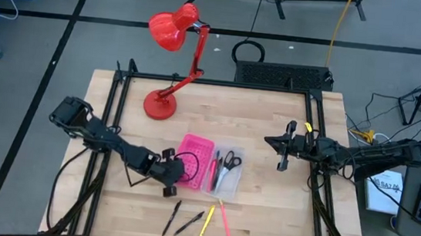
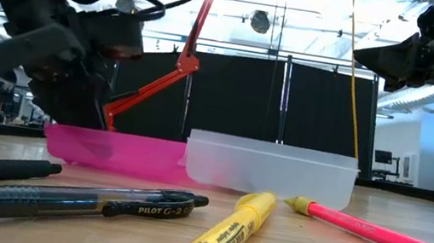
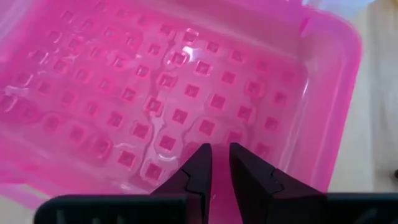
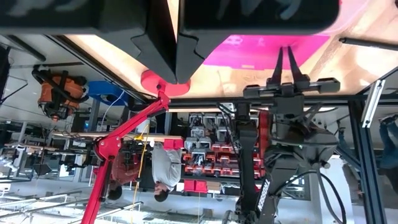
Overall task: Pick & place school supplies into a supply box
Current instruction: Adjust the pink box
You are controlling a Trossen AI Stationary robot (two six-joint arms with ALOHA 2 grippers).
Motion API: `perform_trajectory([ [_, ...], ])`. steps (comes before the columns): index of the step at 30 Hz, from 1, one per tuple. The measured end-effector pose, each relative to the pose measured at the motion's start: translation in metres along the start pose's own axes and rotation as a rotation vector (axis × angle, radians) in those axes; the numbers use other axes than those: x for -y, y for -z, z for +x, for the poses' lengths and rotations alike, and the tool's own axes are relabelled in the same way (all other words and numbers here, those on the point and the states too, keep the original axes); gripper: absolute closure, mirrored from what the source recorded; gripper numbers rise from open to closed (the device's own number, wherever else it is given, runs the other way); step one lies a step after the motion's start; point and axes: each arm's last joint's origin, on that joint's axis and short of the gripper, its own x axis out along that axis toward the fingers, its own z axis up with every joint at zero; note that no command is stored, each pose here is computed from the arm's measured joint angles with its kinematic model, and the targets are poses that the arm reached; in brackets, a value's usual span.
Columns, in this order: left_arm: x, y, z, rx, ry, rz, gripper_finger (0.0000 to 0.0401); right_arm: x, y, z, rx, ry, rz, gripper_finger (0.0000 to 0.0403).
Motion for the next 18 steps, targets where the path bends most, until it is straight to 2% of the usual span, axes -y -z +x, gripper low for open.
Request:
perform_trajectory([
  [6, 0.004, 0.000, -0.002, 0.051, -0.053, 0.002, 0.0338, 0.000, 0.002, 0.001, -0.017, -0.001, -0.004, 0.0403],
  [12, 0.005, -0.007, -0.003, 0.143, -0.124, 0.097, 0.0338, -0.001, 0.005, 0.003, -0.040, -0.002, 0.016, 0.0403],
  [18, 0.023, -0.040, -0.016, 0.201, -0.122, 0.201, 0.0338, -0.001, 0.005, 0.003, -0.042, -0.002, 0.015, 0.0403],
])
